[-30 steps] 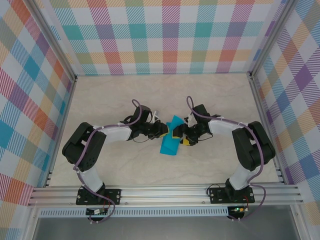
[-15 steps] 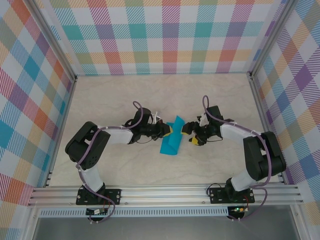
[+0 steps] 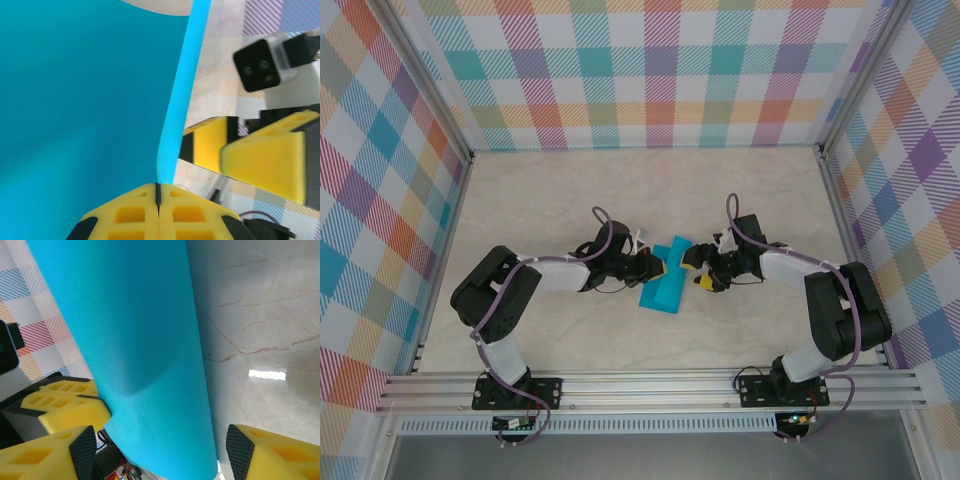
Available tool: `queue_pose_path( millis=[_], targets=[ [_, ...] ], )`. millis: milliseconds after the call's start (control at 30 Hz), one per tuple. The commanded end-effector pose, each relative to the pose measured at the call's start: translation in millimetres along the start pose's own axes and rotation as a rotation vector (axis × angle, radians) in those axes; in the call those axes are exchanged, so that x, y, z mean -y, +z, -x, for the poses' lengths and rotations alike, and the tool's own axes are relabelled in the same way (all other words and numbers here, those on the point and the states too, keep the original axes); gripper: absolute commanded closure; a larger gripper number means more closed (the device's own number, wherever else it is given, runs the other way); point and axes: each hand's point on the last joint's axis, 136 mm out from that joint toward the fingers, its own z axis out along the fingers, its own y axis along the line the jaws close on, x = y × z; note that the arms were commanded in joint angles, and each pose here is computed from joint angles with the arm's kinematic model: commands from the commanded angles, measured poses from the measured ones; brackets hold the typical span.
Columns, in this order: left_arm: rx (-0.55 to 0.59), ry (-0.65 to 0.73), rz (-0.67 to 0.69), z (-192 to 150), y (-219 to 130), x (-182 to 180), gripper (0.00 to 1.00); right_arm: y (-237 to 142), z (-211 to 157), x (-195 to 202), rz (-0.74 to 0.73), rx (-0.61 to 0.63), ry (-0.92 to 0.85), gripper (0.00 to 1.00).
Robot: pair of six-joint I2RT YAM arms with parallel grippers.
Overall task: Fold a paper plane with a square sheet of paper (pick it up from the middle)
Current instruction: First fold in half a square sheet of paper at the center of the table.
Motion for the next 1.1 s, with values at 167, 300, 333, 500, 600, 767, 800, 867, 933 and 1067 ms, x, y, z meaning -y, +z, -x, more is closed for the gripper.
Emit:
queue_pose_path(
  millis=[167,300,333,500,600,767,800,867,933,1067],
  targets=[
    [0.040,0.034,0.156,9.4,-12.7,-16.1,1.00,9.1,1.2,11.8,-0.035,-0.029,0.019,0.37],
    [0.033,0.023,0.170,10.7,-9.4,-22.2,1.00,16.8,1.5,16.0,-0.064,-0.038,0.016,0.40],
    [0.034,0.022,0.172,11.5,-9.3,-23.1,1.00,19.6,1.5,15.2,-0.069,-0.042,0.012,0.41],
    [0.030,0.033,0.180,15.7,-9.8,-24.6,1.00,31.4,2.1,14.2,-0.094,-0.055,0.000,0.44],
    [0.023,0.036,0.184,16.8,-10.2,-26.2,0.98,36.7,2.5,14.5,-0.098,-0.065,0.001,0.47],
    [0.032,0.022,0.205,18.9,-12.0,-33.8,0.96,42.1,3.2,11.9,-0.089,-0.078,-0.014,0.53],
    [0.033,0.021,0.206,18.9,-12.0,-34.3,0.96,43.2,2.8,10.3,-0.080,-0.082,-0.019,0.53],
    [0.031,0.022,0.205,18.5,-12.3,-33.9,0.96,44.2,2.9,6.0,-0.057,-0.090,-0.031,0.51],
    [0.033,0.021,0.213,19.0,-12.4,-35.1,0.95,45.4,3.4,5.1,-0.052,-0.095,-0.035,0.50],
    [0.034,0.014,0.224,19.6,-12.1,-38.2,0.94,49.8,3.1,4.5,-0.046,-0.109,-0.041,0.50]
  ],
)
